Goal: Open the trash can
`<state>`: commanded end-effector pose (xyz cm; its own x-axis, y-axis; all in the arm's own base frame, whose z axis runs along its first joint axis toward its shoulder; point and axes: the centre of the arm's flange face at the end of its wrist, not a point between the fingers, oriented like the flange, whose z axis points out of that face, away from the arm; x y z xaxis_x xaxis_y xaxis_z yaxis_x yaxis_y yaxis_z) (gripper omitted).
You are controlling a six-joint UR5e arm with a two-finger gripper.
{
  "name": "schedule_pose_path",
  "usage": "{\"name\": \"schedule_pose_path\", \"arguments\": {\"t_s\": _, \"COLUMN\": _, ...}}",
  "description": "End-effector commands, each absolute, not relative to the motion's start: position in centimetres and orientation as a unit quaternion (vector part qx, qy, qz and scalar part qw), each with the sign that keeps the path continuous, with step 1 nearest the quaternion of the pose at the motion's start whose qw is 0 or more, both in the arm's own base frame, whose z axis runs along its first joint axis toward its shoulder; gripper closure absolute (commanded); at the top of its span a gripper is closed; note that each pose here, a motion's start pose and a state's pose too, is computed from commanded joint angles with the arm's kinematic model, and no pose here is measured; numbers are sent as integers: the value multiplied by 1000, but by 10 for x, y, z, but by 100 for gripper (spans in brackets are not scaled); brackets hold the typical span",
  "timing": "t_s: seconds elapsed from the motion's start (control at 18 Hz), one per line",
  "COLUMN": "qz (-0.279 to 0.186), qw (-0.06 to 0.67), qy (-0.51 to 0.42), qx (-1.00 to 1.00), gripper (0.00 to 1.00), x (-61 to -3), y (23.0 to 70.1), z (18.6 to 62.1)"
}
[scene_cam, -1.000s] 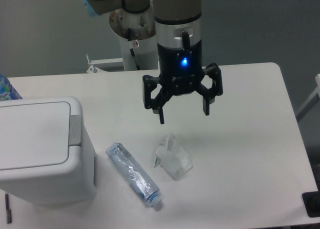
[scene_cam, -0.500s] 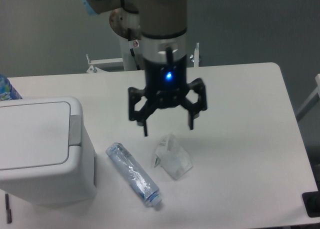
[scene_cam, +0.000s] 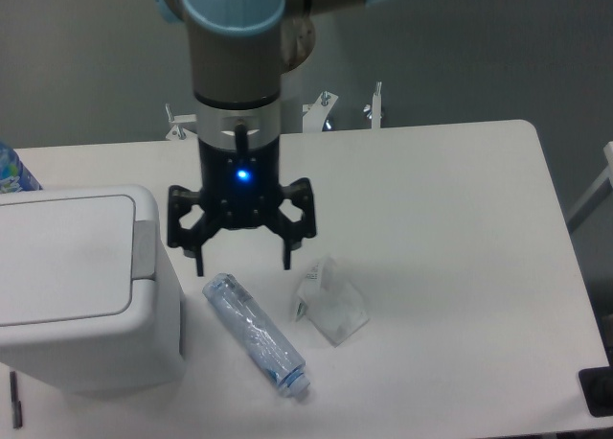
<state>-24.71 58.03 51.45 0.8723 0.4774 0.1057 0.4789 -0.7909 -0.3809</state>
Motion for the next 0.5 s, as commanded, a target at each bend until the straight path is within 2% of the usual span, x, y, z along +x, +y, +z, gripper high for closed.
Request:
{"name": "schedule_pose_path", "arguments": {"t_s": 0.17, "qz": -14, "qw": 187, "qy": -259, "qx": -948, "gripper": 0, "x": -231, "y": 576, "z": 499}}
{"name": "schedule_pose_path", "arguments": {"t_s": 0.5, "qz": -39, "qw": 191, "qy": -277, "qx": -941, "gripper": 0, "x": -224, "y": 579, "z": 498}}
